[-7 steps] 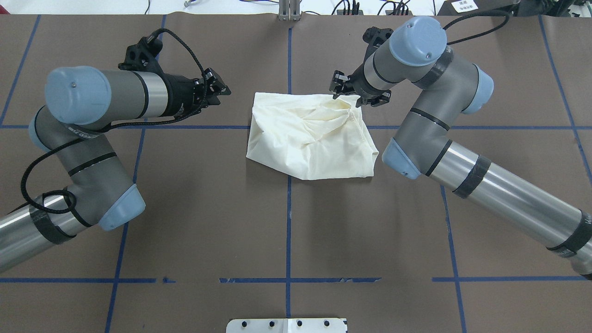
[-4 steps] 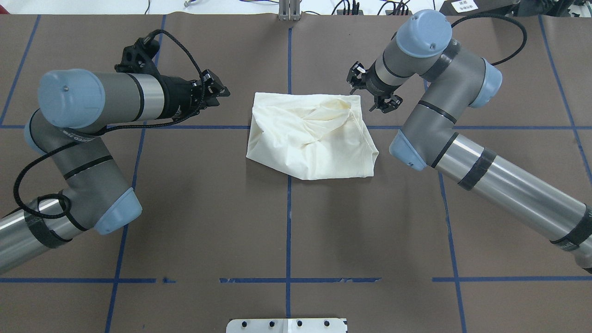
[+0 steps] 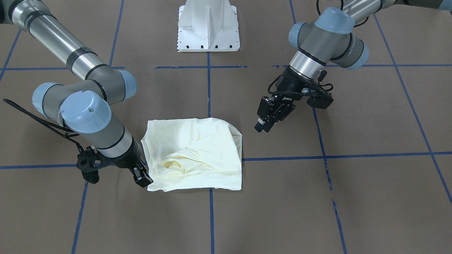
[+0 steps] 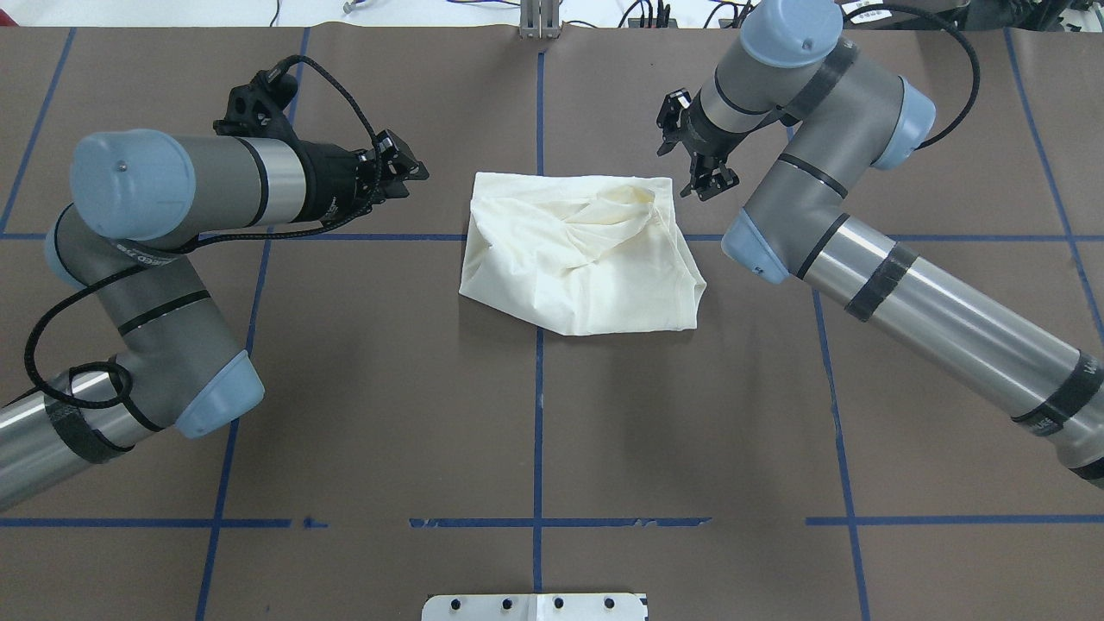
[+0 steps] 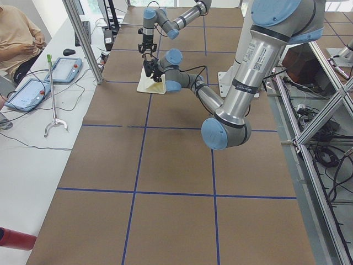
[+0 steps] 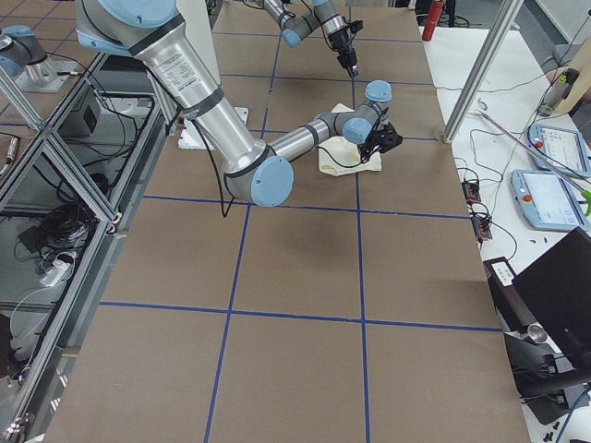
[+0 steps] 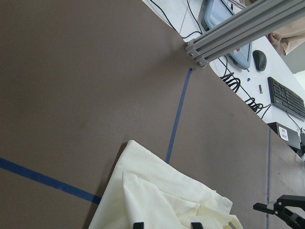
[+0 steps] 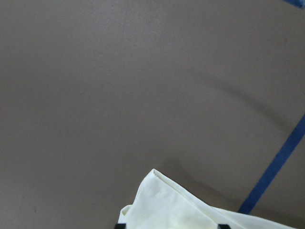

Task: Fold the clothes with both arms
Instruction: 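Lower the right gripper onto the bundle's far corner and grasp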

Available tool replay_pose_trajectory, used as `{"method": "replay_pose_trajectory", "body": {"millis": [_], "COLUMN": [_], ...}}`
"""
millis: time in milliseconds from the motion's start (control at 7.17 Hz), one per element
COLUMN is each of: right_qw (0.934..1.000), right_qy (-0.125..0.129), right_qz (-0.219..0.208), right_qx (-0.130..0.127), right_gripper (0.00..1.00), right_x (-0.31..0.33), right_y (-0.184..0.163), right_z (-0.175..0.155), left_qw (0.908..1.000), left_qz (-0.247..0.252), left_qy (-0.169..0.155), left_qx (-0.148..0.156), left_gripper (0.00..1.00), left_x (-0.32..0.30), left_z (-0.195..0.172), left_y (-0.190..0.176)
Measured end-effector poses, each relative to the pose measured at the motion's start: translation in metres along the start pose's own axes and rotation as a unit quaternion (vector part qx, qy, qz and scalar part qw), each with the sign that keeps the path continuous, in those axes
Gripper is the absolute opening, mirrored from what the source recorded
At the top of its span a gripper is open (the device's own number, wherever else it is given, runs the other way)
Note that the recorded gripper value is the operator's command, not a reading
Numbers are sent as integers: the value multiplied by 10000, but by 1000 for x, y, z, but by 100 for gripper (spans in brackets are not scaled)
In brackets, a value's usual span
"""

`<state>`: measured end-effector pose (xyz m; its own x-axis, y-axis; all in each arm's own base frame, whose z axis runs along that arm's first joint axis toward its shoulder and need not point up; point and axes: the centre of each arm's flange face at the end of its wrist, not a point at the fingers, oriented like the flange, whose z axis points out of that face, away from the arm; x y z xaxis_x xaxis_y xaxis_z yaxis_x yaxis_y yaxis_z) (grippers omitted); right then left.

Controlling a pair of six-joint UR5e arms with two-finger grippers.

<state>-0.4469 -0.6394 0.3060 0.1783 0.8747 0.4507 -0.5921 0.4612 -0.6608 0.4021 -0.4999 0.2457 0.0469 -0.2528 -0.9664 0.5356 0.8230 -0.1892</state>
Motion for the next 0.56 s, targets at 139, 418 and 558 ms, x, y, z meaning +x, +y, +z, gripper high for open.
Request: {"method": "replay_pose_trajectory", "body": {"millis": [139, 418, 558], "right_qw": [9998, 9990, 9987], "right_qy": [114, 298, 330], "right_qz": [67, 95, 89], "right_qx": [-130, -326, -388], "right_gripper": [71, 71, 71], "right_x": [-1, 1, -1], "right_y": [3, 11, 15], "right_z": [4, 11, 11], "left_qw": [10000, 10000, 10000], "left_qz": [-4, -6, -6], "left_qy": [-1, 1, 0], "left_qx": [3, 4, 4], "left_gripper": [43, 43, 43], "left_x": [0, -1, -1], "left_z": [0, 0, 0], "left_y": [0, 0, 0]}}
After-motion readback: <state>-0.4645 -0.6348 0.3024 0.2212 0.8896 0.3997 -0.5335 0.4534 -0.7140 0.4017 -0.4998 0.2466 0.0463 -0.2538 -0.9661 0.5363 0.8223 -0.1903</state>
